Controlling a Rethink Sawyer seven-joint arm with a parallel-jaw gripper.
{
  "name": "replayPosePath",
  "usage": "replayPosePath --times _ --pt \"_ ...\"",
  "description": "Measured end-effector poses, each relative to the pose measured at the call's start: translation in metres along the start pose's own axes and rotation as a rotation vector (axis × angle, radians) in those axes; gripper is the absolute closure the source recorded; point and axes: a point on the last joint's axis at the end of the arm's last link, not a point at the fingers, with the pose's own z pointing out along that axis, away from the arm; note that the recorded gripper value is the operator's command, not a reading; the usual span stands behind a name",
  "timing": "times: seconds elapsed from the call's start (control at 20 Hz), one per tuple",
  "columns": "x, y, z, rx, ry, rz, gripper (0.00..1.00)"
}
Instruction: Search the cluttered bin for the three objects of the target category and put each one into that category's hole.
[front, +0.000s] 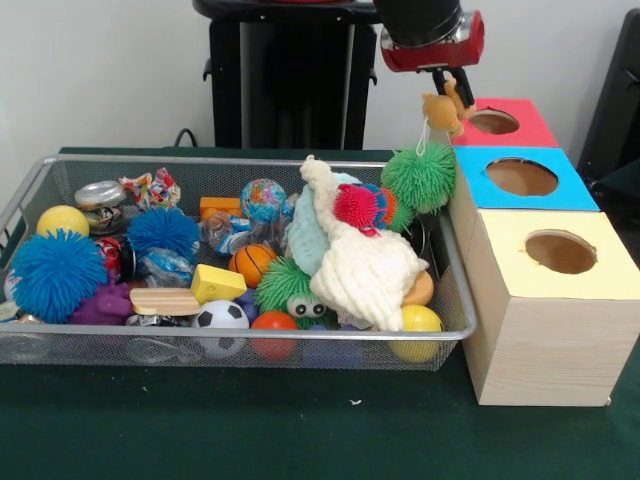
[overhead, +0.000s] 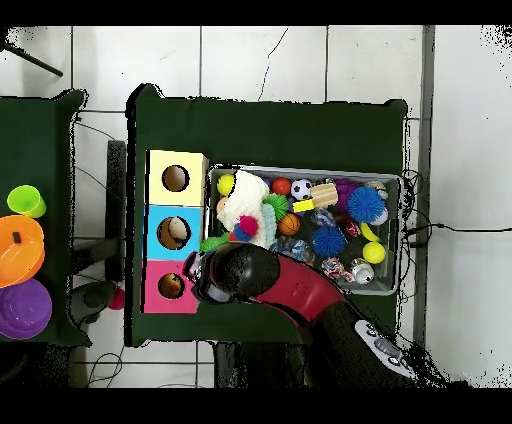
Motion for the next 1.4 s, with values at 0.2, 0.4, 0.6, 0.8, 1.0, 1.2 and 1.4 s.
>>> replayPosePath --times 0.2,0.4,0.6,0.8,1.0,1.2,1.4 --pt "0.001 0.003 -0.008 0.0 0.001 0.0 1.0" --pt "-0.002 0.006 -0.016 -0.009 -0.015 0.011 1.0" --pt "-0.007 0.011 -0.024 -0.038 -0.022 0.046 1.0" --pt "-0.01 0.019 -0.027 -0.079 -0.008 0.088 1.0" --pt "-0.008 0.028 -0.025 -0.106 0.003 0.108 1.0" --pt "-0.006 0.036 -0.021 -0.12 -0.002 0.113 1.0" --pt "-0.006 0.038 -0.017 -0.12 -0.014 0.112 1.0"
